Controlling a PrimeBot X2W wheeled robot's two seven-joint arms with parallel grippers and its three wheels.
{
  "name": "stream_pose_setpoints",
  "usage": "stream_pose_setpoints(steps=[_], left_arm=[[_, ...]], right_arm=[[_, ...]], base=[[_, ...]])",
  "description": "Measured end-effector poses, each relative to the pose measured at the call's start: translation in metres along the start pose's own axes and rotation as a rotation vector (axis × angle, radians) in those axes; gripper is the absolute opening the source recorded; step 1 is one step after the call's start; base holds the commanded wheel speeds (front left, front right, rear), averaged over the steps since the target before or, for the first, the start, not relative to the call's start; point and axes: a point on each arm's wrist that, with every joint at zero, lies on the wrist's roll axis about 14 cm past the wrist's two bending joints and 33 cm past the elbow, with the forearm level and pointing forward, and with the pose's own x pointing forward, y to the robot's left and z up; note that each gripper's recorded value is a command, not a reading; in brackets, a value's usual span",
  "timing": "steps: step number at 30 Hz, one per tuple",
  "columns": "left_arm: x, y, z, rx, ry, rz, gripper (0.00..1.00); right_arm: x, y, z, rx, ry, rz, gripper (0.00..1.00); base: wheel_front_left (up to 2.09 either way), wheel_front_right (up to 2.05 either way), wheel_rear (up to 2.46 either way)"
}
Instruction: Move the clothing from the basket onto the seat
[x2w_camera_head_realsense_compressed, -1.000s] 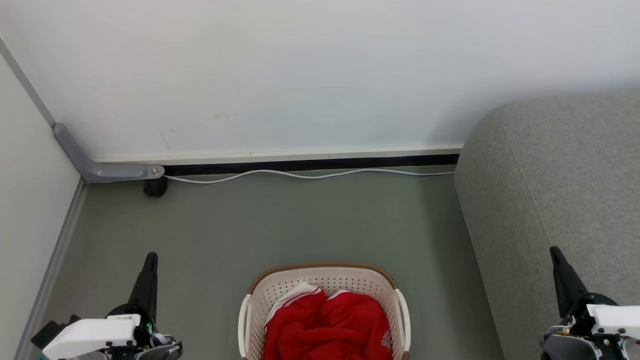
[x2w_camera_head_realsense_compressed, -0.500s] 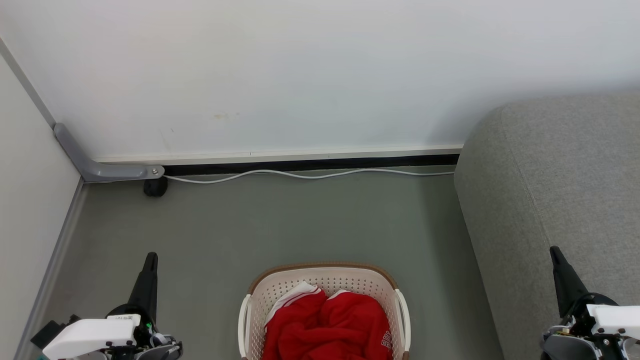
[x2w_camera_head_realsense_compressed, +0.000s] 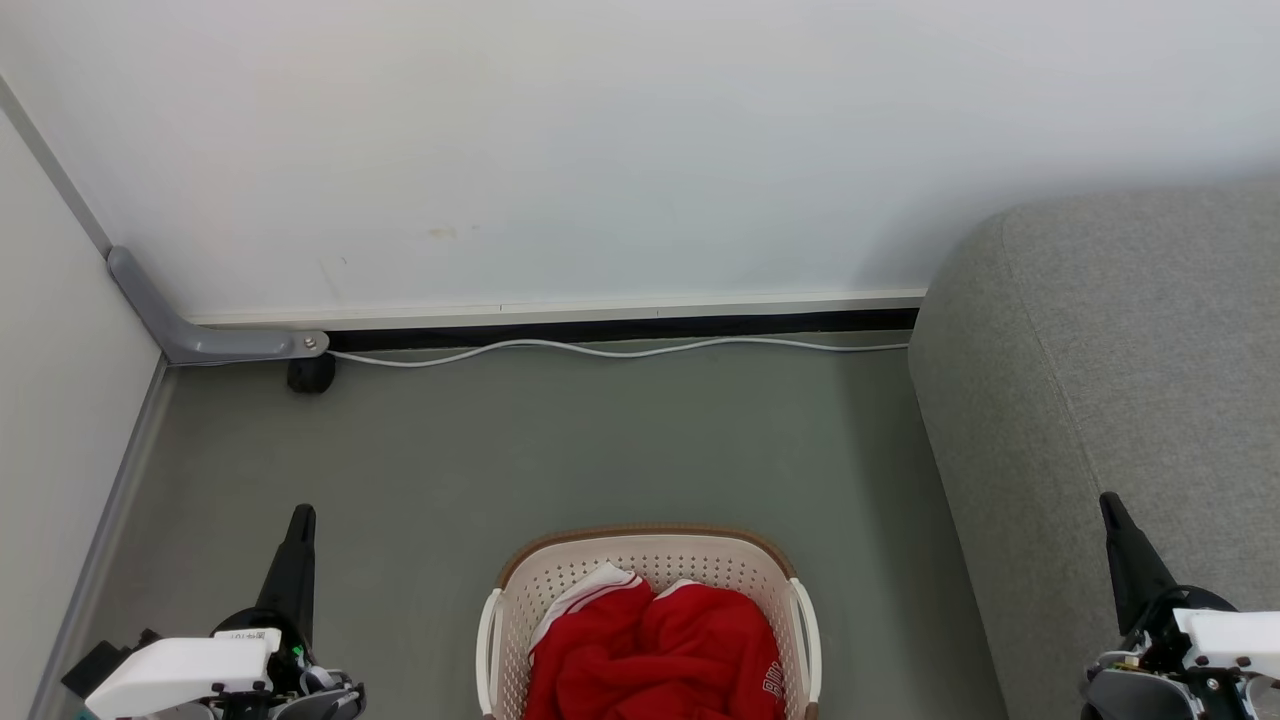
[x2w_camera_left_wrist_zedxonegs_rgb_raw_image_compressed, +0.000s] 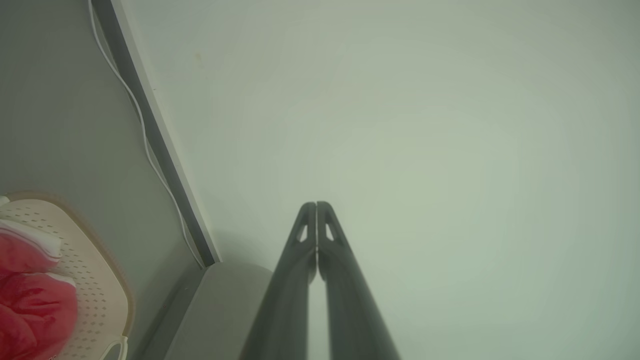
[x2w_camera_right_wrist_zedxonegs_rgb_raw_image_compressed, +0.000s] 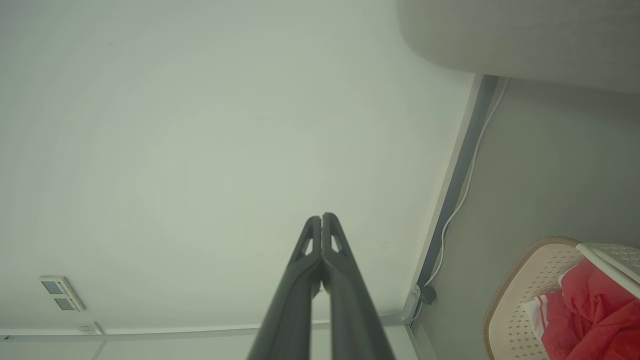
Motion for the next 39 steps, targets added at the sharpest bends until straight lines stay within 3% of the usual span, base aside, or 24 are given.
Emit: stream_pose_setpoints(steps=[39], left_arm=[[0.0, 0.0, 0.0, 0.0, 0.0, 0.0, 0.0]], right_arm=[[0.0, 0.0, 0.0, 0.0, 0.0, 0.0, 0.0]], base=[[0.0, 0.0, 0.0]])
